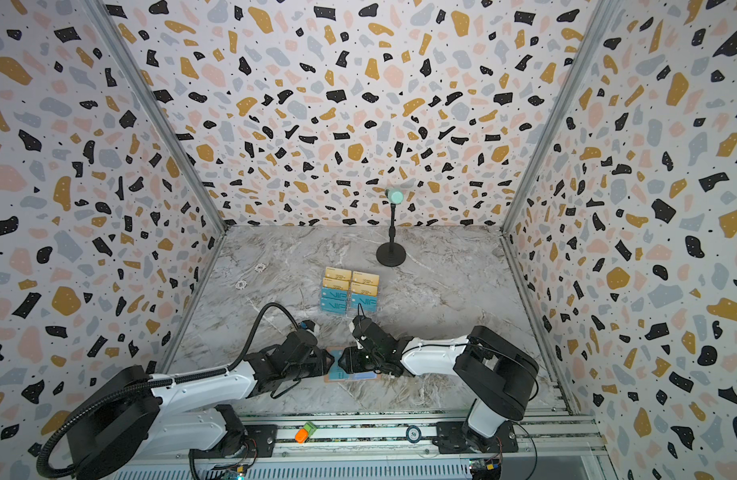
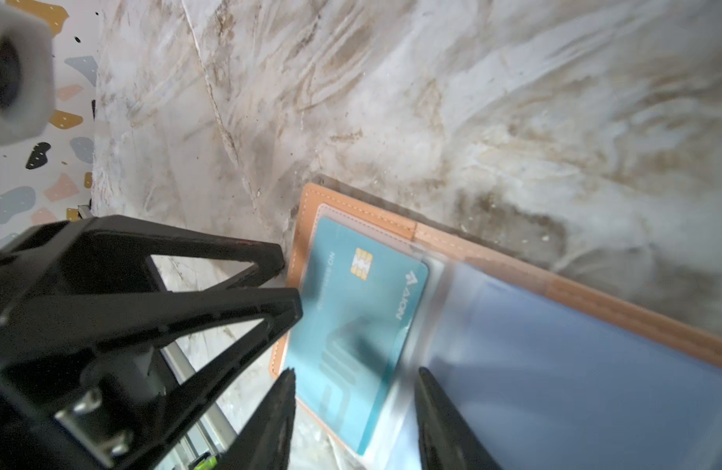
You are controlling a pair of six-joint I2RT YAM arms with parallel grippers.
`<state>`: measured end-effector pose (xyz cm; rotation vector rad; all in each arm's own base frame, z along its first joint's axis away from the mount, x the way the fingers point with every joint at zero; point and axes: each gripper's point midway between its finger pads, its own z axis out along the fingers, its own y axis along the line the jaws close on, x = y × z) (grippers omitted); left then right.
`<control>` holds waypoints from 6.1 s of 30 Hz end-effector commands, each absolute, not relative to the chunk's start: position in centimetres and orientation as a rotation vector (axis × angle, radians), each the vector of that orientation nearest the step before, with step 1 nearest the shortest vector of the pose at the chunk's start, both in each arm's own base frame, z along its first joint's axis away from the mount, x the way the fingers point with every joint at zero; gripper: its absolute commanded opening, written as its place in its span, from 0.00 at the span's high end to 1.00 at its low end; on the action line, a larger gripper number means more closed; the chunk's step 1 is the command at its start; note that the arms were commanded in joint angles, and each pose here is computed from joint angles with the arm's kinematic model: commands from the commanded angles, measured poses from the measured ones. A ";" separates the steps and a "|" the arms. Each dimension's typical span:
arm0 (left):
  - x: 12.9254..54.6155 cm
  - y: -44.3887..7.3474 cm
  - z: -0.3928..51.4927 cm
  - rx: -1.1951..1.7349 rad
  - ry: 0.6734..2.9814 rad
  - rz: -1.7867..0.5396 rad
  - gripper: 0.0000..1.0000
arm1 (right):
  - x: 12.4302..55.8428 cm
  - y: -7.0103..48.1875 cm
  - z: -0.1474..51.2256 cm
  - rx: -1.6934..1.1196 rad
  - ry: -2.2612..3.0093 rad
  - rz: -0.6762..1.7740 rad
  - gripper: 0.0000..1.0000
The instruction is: Put the credit cards into the card holder
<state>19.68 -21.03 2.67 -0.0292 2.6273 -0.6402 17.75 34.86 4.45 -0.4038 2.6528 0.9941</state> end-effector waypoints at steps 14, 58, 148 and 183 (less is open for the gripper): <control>20.5 -26.3 8.2 0.070 2.565 -0.855 0.62 | 20.6 30.6 8.7 -0.542 2.514 0.848 0.61; 19.5 -30.5 3.4 -0.057 2.641 -1.077 0.66 | 18.8 27.0 2.4 -0.514 2.660 0.740 0.74; 18.2 -30.3 5.0 -0.021 2.486 -1.367 1.00 | 19.1 28.2 5.3 -0.565 2.500 0.892 0.77; 17.8 -28.5 5.8 0.048 2.583 -1.172 0.46 | 18.3 31.5 7.2 -0.744 2.385 1.046 0.77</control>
